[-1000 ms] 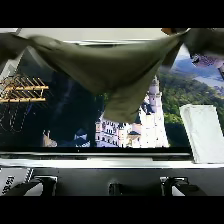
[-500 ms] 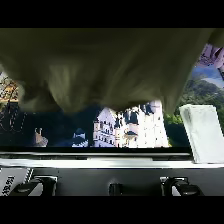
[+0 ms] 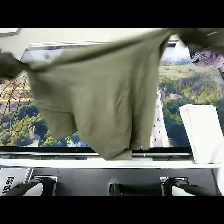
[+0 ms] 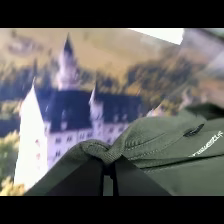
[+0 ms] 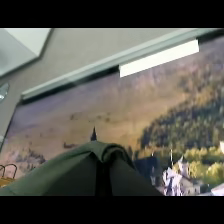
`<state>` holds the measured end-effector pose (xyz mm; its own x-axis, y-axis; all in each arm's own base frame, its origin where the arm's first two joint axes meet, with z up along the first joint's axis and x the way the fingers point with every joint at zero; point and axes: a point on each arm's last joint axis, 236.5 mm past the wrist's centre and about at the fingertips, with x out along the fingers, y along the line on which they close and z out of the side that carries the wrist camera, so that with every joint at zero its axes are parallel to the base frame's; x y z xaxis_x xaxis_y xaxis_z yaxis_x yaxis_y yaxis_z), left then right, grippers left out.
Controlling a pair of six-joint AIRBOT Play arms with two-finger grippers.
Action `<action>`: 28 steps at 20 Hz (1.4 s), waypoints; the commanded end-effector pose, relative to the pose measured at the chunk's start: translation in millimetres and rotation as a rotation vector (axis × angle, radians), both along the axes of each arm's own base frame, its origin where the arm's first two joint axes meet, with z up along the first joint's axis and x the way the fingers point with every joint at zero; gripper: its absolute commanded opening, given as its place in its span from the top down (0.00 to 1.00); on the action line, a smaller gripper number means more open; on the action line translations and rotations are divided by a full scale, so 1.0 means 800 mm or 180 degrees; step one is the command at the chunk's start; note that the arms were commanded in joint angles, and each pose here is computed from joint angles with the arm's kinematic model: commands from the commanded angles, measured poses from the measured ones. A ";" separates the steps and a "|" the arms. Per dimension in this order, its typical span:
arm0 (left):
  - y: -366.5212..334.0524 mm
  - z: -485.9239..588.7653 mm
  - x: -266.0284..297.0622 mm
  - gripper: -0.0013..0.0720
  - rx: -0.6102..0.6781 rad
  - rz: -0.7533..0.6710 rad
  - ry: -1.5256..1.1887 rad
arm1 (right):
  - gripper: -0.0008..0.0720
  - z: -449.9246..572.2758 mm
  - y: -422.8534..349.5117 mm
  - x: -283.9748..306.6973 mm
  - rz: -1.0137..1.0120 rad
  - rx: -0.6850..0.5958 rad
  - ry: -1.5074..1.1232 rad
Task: Fold the clothes and pants, and hang the long-sleeved shirts on hangers.
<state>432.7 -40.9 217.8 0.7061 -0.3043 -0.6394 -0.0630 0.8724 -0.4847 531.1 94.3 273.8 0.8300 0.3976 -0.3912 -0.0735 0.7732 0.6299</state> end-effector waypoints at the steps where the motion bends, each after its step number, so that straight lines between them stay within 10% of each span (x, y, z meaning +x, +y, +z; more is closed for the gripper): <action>1: -0.005 -0.165 0.032 0.96 -0.0121 -0.0077 0.0973 | 0.94 -0.199 0.036 0.069 0.0107 0.0332 0.0965; 8: -0.030 -0.348 0.060 0.96 -0.0242 -0.0097 0.1761 | 0.92 -0.380 0.091 0.081 0.0189 0.0322 0.1651; 12: -0.033 -0.353 0.063 0.96 -0.0257 -0.0134 0.1746 | 0.19 -0.365 0.061 0.060 0.0220 0.0370 0.1886; 19: -0.033 -0.348 0.061 0.96 -0.0263 -0.0161 0.1771 | 0.21 -0.283 -0.168 -0.073 0.0126 -0.0250 0.2369; 28: -0.037 -0.350 0.046 0.96 -0.0276 -0.0232 0.1916 | 0.07 -0.416 -0.120 -0.240 0.0441 0.0567 0.3344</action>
<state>472.5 -69.9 -61.8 0.2166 -0.4039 -0.8888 -0.2895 0.8429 -0.4536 369.4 -22.7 -29.3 0.0918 0.5131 -0.8534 0.4479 0.7442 0.4956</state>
